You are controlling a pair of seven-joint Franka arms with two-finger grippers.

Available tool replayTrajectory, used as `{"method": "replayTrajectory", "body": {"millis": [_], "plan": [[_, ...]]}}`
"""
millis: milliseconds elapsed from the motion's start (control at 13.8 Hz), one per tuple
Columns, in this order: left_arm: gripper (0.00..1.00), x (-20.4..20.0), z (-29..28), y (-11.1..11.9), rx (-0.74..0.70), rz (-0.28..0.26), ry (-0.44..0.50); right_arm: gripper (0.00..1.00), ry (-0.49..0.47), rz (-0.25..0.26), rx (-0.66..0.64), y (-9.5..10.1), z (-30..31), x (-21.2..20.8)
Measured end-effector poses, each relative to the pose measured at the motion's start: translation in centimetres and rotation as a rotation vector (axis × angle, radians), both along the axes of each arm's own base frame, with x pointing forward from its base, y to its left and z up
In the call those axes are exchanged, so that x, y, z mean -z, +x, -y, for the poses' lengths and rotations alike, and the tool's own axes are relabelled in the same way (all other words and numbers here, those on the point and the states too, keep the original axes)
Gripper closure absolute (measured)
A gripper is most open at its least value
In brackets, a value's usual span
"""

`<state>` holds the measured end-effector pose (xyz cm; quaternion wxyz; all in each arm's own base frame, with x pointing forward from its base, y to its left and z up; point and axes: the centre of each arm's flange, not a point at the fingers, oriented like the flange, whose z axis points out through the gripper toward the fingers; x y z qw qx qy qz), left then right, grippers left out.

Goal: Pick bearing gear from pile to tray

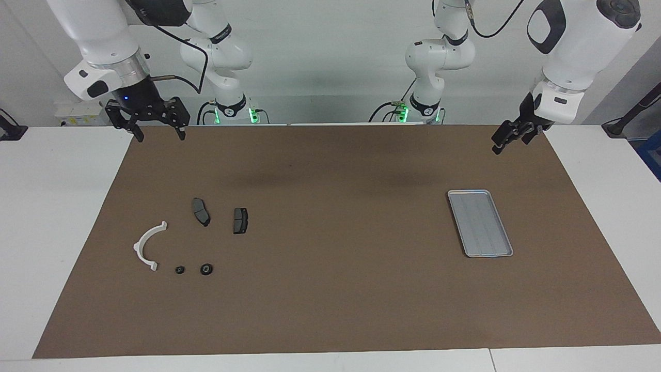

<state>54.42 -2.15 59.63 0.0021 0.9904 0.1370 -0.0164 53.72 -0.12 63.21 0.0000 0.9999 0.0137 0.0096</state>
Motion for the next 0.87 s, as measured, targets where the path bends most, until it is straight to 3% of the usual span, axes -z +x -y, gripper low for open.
{"method": "replayTrajectory", "body": {"millis": [870], "plan": [[0.0, 0.0, 0.0, 0.0, 0.0, 0.0, 0.0, 0.0, 0.0, 0.006, 0.003, -0.07, 0.18, -0.19]]}}
